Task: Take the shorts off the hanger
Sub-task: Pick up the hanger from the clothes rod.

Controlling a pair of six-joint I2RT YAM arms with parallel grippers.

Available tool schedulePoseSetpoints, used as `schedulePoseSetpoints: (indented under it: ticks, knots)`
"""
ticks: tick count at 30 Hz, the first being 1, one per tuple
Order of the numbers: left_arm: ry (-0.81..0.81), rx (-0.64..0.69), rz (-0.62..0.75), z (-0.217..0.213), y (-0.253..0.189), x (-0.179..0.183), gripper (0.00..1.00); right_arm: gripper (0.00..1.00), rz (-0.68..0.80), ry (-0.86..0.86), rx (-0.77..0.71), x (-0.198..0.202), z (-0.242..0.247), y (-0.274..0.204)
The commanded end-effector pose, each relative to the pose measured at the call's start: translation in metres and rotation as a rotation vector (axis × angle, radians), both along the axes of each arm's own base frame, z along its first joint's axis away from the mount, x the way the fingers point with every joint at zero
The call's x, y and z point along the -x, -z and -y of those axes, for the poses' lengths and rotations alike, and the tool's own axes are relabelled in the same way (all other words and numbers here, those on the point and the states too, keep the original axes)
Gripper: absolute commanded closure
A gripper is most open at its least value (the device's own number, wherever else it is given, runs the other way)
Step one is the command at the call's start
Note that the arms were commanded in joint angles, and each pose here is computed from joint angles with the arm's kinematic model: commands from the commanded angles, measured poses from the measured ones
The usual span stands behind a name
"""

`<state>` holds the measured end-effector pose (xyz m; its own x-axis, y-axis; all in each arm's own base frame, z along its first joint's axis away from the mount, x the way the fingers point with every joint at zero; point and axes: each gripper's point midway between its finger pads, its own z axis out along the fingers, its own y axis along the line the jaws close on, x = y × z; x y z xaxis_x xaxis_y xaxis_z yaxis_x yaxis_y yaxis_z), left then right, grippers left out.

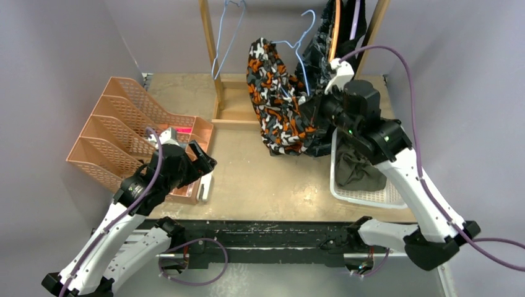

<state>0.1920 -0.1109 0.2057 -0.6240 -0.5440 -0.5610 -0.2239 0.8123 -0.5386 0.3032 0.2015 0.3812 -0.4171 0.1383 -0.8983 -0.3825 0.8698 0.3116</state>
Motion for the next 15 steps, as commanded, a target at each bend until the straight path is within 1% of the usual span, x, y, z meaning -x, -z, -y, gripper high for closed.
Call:
schedulePoseSetpoints:
  ticks: [1,5,9,15]
  knots:
    - [-0.019,0.048,0.064,0.005,-0.019,-0.011,0.13,1.0,0.065,-0.126,-0.133,0.03,-0.013,-0.02]
    - [-0.016,0.075,0.073,0.009,-0.02,-0.013,0.15,1.0,-0.051,-0.175,-0.102,0.045,-0.016,0.032]
    - [0.02,0.151,0.095,0.023,-0.027,-0.015,0.17,1.0,-0.13,-0.217,-0.099,0.061,-0.018,0.079]
    - [0.092,0.272,0.124,0.048,-0.037,-0.018,0.22,1.0,-0.167,-0.243,-0.073,0.071,-0.016,0.114]
